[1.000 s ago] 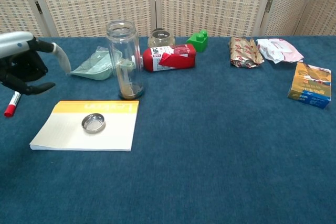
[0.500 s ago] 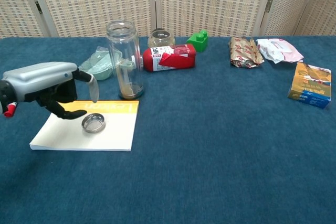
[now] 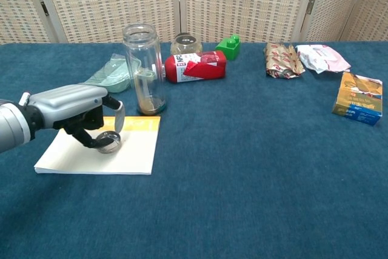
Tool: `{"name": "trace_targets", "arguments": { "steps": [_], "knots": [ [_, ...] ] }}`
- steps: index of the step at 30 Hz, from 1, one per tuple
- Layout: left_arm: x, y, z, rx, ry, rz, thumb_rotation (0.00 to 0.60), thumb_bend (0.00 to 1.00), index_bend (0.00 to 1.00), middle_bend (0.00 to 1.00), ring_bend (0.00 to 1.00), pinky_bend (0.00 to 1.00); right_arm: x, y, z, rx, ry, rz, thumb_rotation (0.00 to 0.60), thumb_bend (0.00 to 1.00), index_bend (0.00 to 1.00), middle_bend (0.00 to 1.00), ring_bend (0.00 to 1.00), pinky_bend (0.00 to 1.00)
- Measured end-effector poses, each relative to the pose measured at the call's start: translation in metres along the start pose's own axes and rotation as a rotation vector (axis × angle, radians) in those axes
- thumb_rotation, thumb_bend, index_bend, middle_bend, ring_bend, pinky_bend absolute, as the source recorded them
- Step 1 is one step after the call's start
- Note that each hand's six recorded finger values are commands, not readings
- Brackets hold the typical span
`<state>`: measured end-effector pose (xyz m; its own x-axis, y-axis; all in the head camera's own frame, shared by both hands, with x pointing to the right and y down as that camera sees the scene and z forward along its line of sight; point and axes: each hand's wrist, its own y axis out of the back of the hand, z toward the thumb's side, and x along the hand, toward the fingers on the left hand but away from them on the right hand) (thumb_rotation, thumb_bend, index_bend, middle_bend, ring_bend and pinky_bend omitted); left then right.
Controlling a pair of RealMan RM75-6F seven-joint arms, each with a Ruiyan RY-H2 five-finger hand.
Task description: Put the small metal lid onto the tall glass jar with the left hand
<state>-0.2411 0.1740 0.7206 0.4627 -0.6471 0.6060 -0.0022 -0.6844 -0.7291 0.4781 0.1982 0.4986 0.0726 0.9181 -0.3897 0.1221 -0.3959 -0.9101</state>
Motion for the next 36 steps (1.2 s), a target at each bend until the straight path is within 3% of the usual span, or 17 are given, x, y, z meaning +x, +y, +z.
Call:
{"name": "trace_targets", "arguments": {
  "steps": [13, 26, 36],
  "knots": [
    [0.001, -0.004, -0.011, 0.003, 0.037, -0.012, 0.600, 0.36, 0.58, 1.00, 1.00, 1.00, 0.000, -0.002, -0.002, -0.003, -0.001, 0.003, 0.600, 0.31, 0.02, 0.20, 0.08, 0.23],
    [0.000, -0.006, -0.010, -0.010, 0.032, -0.013, 0.600, 0.54, 0.62, 1.00, 1.00, 1.00, 0.003, 0.000, -0.001, -0.002, -0.005, -0.001, 0.600, 0.31, 0.02, 0.20, 0.08, 0.23],
    [-0.010, 0.018, -0.007, -0.028, 0.015, 0.042, 0.600, 0.55, 0.62, 1.00, 1.00, 1.00, 0.003, 0.000, -0.002, -0.003, -0.005, -0.002, 0.600, 0.30, 0.02, 0.20, 0.08, 0.23]
  ]
}}
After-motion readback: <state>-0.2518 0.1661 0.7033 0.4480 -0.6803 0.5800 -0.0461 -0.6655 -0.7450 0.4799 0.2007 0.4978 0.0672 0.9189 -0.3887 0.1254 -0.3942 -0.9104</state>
